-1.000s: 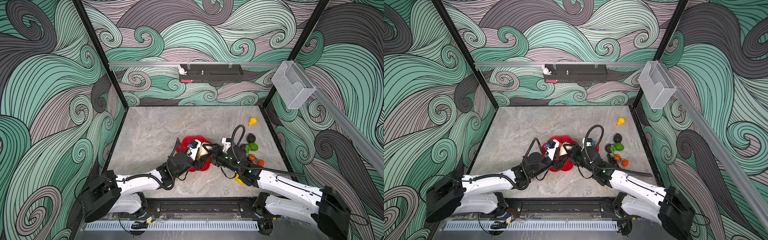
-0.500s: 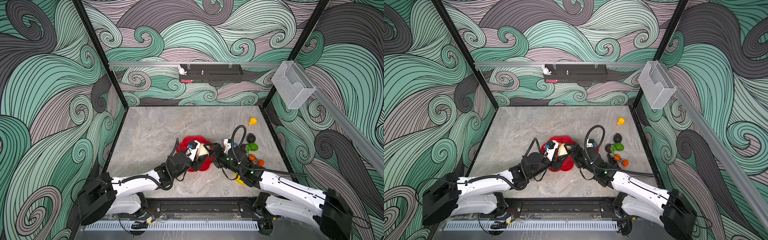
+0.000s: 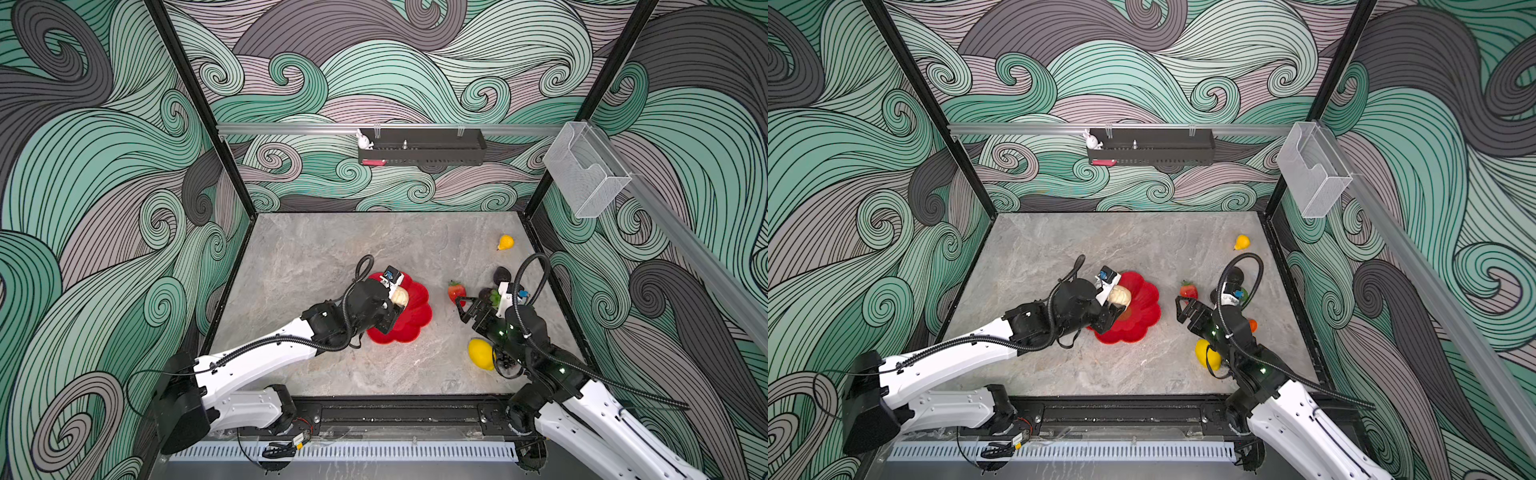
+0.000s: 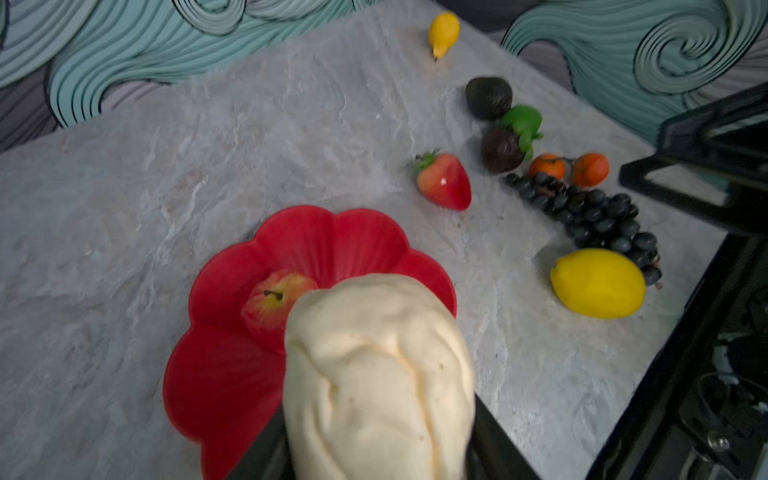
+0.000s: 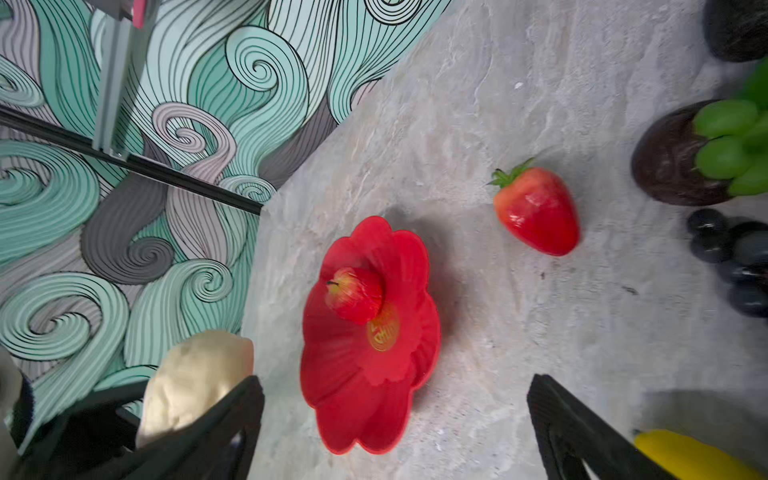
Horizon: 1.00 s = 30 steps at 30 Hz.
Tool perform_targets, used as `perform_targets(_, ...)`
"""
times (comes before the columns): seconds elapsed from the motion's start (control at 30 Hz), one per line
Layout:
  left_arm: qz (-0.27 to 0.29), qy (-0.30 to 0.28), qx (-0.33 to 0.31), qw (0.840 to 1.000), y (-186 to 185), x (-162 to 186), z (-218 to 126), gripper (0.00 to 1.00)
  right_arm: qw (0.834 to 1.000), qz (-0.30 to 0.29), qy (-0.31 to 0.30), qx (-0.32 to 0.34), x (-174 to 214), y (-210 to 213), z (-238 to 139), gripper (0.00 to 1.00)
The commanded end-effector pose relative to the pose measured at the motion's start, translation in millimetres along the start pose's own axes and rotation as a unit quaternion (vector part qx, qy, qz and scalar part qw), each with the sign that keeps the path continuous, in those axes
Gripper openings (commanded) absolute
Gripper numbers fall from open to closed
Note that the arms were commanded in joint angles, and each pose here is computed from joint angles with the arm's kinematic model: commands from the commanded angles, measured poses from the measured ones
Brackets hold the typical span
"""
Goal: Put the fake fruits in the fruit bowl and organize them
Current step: 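Lower the pear into the bowl with the left gripper while the right arm withdraws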
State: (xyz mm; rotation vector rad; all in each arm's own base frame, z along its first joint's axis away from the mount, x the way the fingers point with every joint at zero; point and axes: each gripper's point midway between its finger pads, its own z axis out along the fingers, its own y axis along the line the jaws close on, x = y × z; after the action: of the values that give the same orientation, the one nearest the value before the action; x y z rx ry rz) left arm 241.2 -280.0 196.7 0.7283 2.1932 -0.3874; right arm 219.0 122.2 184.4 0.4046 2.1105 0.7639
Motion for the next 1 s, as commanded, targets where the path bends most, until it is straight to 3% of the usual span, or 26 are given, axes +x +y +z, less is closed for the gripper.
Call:
perform_targets(0.0,0.018,0.126,-0.012,0.992,9.3,35.2,-6.0,0.54,0.995,-0.077,0.022,0.052,16.8,-33.6,-7.1,1.00)
perform_targets(0.13,0.022,0.206,-0.003,0.978,12.3,40.4,-7.8,0.53,0.993,-0.111,0.023,0.036,23.3,-36.9,-10.2,1.00)
perform_targets(0.4,0.007,0.379,-0.007,0.925,25.4,67.6,13.7,0.52,0.987,-0.150,-0.006,0.055,25.4,-59.2,-11.2,1.00)
perform_targets(0.97,-0.032,0.443,0.005,0.896,42.7,88.6,61.6,0.55,0.984,-0.167,-0.032,0.046,28.8,-69.6,-11.2,1.00)
